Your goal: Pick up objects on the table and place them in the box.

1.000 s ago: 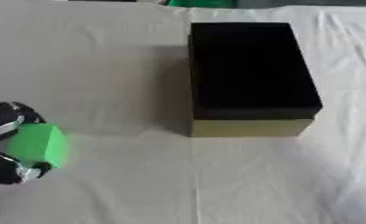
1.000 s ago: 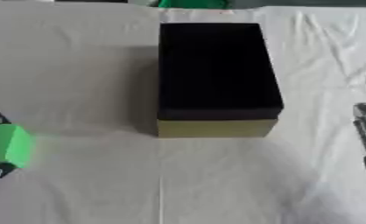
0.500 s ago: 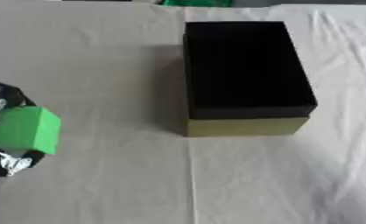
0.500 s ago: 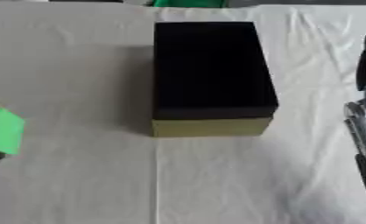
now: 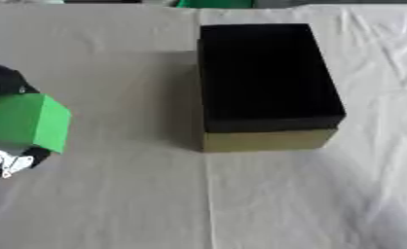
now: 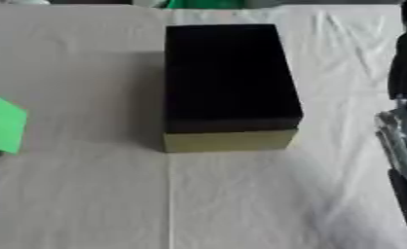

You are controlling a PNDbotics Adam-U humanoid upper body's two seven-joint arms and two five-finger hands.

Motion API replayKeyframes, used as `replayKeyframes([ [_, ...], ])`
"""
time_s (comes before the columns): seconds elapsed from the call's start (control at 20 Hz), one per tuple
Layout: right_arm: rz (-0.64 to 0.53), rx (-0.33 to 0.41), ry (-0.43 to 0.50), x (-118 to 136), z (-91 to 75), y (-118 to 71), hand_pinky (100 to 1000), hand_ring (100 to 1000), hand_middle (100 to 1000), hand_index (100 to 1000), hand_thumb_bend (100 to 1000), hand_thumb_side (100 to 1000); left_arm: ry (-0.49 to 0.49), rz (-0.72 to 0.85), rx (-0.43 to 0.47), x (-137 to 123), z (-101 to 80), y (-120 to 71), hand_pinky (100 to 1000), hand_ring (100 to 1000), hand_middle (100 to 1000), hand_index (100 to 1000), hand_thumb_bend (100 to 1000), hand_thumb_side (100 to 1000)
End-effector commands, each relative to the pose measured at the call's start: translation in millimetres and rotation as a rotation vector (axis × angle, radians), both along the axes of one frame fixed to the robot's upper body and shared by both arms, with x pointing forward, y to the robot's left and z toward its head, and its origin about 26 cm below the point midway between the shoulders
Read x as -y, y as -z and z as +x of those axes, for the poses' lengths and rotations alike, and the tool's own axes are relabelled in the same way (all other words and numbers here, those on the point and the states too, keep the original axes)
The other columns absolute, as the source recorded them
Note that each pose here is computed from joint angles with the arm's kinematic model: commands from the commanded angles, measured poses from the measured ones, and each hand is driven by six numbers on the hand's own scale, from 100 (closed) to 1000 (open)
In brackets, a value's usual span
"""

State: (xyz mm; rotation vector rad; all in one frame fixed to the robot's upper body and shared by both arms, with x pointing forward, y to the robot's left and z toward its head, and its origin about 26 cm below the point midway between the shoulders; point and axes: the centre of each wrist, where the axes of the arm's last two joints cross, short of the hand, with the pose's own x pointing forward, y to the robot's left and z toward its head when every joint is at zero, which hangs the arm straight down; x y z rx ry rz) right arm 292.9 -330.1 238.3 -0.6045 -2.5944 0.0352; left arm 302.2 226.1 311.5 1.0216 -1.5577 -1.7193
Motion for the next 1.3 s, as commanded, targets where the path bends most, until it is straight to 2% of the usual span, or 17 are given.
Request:
replayKeyframes([
  [0.05,-0.027,0.034,-0.005,1.2,-3.9,-12.1,868,786,806,820,100,1000,0.052,-0.013,0.062,17.8,-5.4,-19.0,567,632,646,709,100,388],
  [0.35,-0.039,0.045,-0.028,-1.7,-2.5,-17.5,870,788,806,820,100,1000,0.172,-0.041,0.091,64.7,-11.7,-52.2,557,612,629,692,100,384],
  [0.65,-0.046,0.056,-0.051,-4.9,-1.1,-22.1,871,789,806,821,100,1000,0.272,-0.066,0.066,98.4,17.5,-70.1,545,599,618,687,100,377],
  [1.0,-0.047,0.072,-0.08,-9.7,0.9,-28.2,872,791,807,822,100,1000,0.373,-0.075,0.048,136.9,43.5,-76.7,544,596,618,689,100,387],
  [1.3,-0.034,0.096,-0.097,-12.4,2.1,-33.4,872,791,807,822,100,1000,0.387,-0.067,0.034,167.2,67.8,-65.9,548,599,619,689,100,379],
])
